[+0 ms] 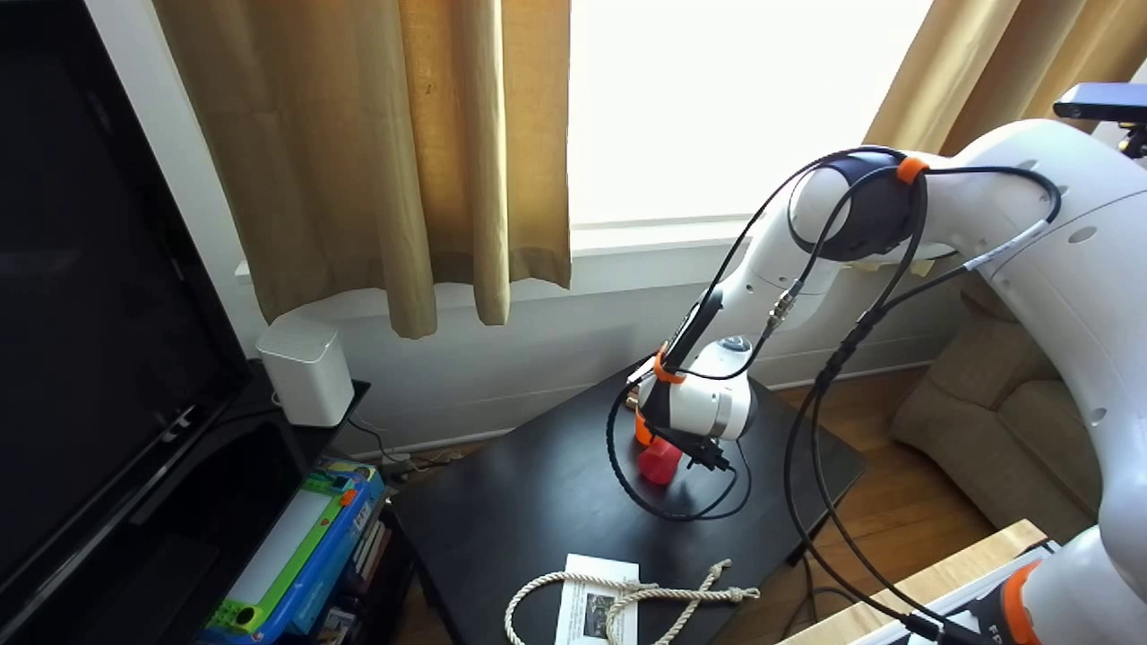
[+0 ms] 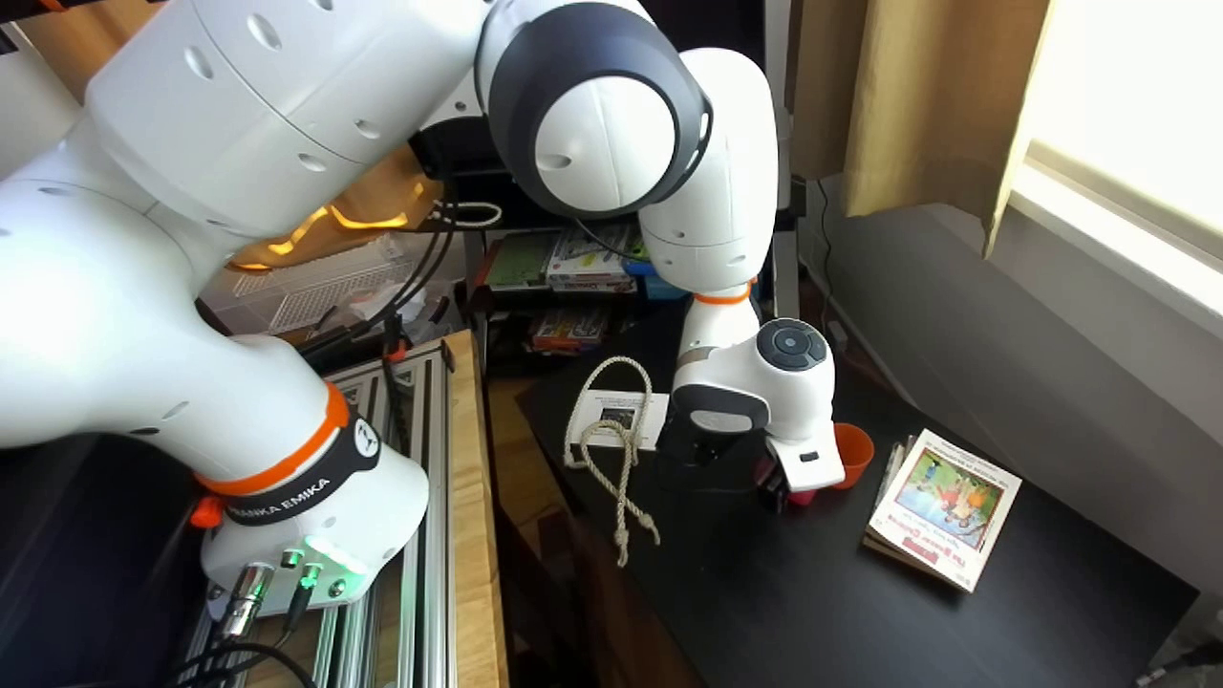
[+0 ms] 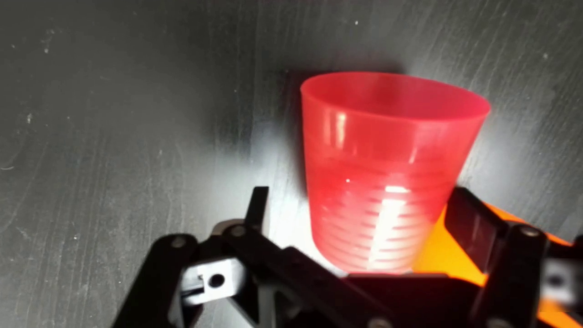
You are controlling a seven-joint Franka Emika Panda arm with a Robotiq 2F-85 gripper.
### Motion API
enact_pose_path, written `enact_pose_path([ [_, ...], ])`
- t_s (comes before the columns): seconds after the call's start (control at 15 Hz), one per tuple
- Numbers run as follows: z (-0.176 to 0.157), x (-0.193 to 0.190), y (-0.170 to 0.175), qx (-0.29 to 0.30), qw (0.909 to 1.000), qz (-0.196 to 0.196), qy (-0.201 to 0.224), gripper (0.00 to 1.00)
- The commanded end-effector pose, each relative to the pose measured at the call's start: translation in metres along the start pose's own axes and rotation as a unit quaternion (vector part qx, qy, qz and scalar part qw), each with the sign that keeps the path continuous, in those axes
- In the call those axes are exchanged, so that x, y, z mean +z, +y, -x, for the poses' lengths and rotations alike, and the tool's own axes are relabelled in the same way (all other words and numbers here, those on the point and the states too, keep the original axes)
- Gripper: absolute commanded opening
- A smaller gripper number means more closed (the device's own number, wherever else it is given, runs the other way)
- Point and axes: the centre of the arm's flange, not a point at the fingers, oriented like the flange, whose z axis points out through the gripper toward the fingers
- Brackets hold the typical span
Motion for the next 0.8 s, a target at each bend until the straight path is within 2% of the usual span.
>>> enact_pose_path([
  [0.0,0.000,0.009,0.003,0.003,1.0000,-0.006,0.003,0.70],
  [0.13,0.002,0.009,0.001,0.007,0.9999,-0.008,0.002,0.52],
  [0.2,0.002,0.007,-0.001,0.008,0.9999,-0.008,0.003,0.46],
  [0.4,0.011,0.002,-0.010,0.010,0.9999,-0.012,-0.002,0.45],
  [0.73,0.046,-0.022,-0.043,-0.005,0.9993,-0.031,-0.019,0.45],
])
